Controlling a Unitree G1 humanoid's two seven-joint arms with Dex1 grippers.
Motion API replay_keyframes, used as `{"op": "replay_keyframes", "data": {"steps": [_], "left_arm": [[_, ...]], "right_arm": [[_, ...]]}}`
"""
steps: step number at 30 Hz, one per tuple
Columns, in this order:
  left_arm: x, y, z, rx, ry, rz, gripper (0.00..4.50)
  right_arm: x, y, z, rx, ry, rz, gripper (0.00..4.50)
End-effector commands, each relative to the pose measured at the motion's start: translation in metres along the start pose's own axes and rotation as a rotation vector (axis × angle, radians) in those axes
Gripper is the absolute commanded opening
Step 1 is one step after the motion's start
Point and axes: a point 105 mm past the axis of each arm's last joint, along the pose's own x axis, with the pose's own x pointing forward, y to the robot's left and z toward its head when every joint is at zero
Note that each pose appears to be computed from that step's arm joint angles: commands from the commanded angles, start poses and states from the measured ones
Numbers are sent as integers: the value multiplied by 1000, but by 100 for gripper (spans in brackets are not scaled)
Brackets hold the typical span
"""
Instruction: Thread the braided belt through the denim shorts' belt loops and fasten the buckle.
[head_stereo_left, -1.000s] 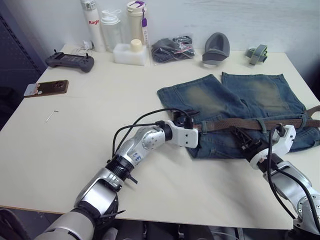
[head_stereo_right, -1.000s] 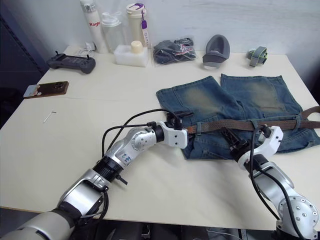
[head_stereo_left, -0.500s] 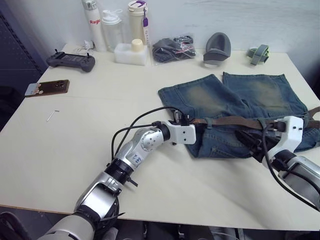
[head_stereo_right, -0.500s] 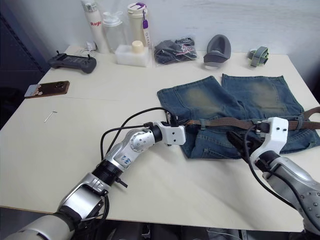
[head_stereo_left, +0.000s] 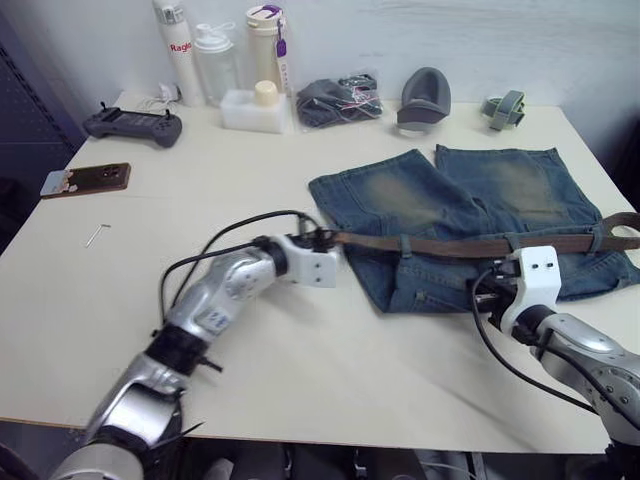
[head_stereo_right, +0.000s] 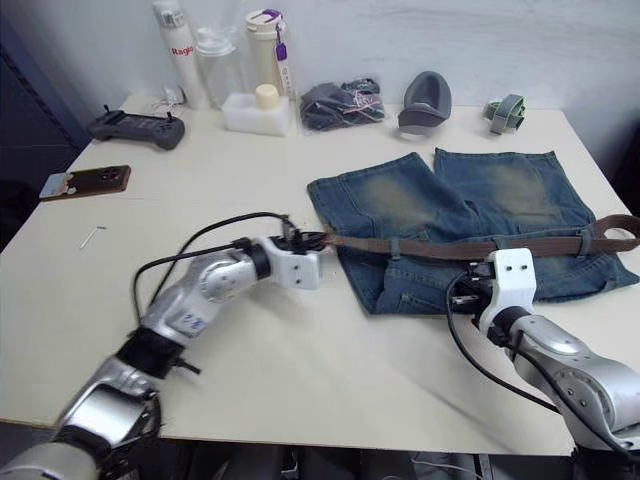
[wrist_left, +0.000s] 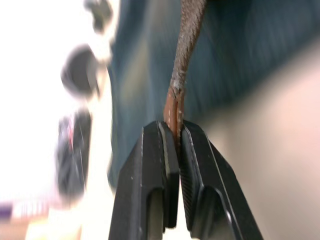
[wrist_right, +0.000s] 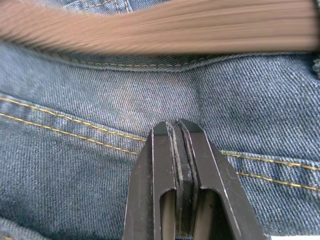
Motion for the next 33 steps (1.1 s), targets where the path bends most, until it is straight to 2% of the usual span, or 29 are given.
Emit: {"op": "replay_keyframes", "data": {"steps": [1, 4, 6, 16, 19, 23, 26, 29, 30, 32, 33], "left_arm": [[-35, 12, -32, 33, 119, 35, 0], [-66, 3, -72, 25, 257, 11, 0], [-82, 2, -87, 9, 313, 13, 0], [-115, -10, -106, -94, 404, 1, 0], [-117, -17, -108, -188, 404, -10, 0], [-108, -8, -85, -465, 240, 61, 161], [-107, -1, -78, -520, 176, 54, 292], [-101, 12, -48, -561, -27, -4, 424], [-99, 17, -36, -578, -109, -34, 449], [-92, 24, -18, -591, -224, -81, 450], [-87, 29, -8, -618, -282, -91, 450]], "right_arm": [[7, -6, -30, 21, 132, -16, 6], [11, -1, -30, 13, 142, 12, 6], [13, 0, -28, 5, 145, 27, 6], [23, 1, -20, -11, 142, 61, 6], [24, 3, -18, -10, 137, 73, 6], [24, 4, -13, -8, 121, 78, 0], [22, 4, -7, -7, 100, 82, 0], [13, 15, 7, 3, 46, 152, 0], [7, 21, 11, -17, 41, 198, 33], [-4, 30, 15, -10, 28, 275, 102], [-9, 33, 18, -15, 13, 293, 157]]}}
